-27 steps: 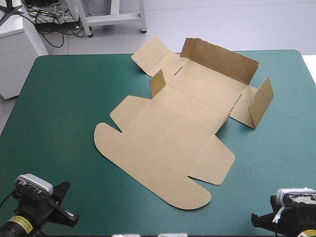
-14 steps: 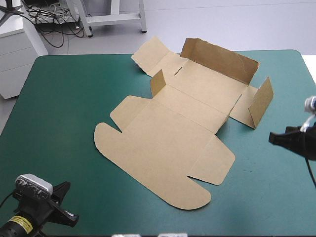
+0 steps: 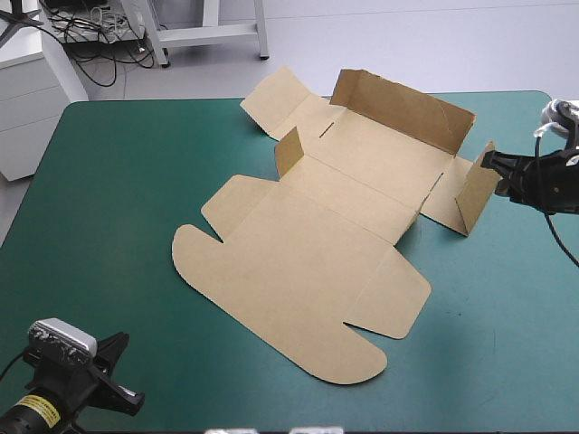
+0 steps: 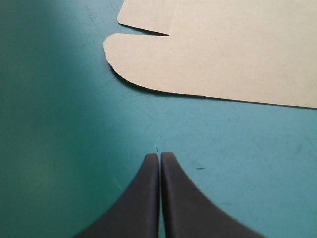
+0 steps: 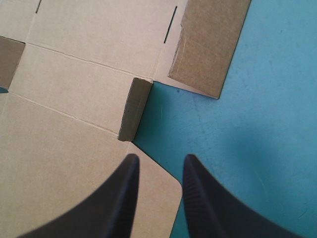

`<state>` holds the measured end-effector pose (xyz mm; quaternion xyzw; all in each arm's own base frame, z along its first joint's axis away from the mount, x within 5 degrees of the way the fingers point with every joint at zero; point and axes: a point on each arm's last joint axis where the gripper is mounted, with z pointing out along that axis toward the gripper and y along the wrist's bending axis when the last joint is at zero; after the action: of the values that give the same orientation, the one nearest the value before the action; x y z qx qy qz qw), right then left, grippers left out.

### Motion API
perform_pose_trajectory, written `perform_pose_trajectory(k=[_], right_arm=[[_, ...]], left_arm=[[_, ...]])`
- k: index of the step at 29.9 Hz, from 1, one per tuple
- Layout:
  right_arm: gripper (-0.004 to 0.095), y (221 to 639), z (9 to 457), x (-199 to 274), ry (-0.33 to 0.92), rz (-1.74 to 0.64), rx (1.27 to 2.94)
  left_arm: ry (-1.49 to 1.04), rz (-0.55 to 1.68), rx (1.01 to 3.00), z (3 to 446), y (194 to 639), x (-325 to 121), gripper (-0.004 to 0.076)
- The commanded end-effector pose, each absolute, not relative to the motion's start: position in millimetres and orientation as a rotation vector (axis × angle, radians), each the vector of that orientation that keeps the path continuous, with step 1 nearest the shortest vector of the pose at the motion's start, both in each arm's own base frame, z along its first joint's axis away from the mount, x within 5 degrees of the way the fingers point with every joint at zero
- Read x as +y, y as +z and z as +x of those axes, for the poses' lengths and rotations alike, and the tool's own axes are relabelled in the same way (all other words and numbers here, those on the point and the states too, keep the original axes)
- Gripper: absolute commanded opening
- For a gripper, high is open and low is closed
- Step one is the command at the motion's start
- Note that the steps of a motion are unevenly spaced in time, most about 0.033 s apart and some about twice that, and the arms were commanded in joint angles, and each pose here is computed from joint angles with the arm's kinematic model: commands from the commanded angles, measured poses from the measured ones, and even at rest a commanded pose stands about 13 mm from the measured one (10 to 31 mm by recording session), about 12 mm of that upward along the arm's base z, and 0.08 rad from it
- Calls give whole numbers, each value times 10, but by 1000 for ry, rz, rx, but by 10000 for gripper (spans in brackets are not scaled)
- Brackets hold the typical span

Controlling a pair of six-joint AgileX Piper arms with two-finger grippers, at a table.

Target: Fold the box

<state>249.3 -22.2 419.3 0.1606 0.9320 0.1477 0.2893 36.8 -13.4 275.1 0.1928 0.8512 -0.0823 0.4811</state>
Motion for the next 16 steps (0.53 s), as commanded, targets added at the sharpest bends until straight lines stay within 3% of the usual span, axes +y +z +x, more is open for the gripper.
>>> perform_pose_trajectory(k=[1,4,9,16], right_arm=[[476,4191,2614,-173,506,437,2490],[580,4056,2798,-136,637,467,2521],[593,3846,3084,-57,873,438,2541],[588,3454,3397,158,850,450,2660]], left_arm=[[-233,448,1992,390,2898,-152,-10],[-233,448,1992,390,2898,-152,-10],[-233,448,1992,390,2898,-152,-10],[-233,448,1992,390,2898,-152,-10]])
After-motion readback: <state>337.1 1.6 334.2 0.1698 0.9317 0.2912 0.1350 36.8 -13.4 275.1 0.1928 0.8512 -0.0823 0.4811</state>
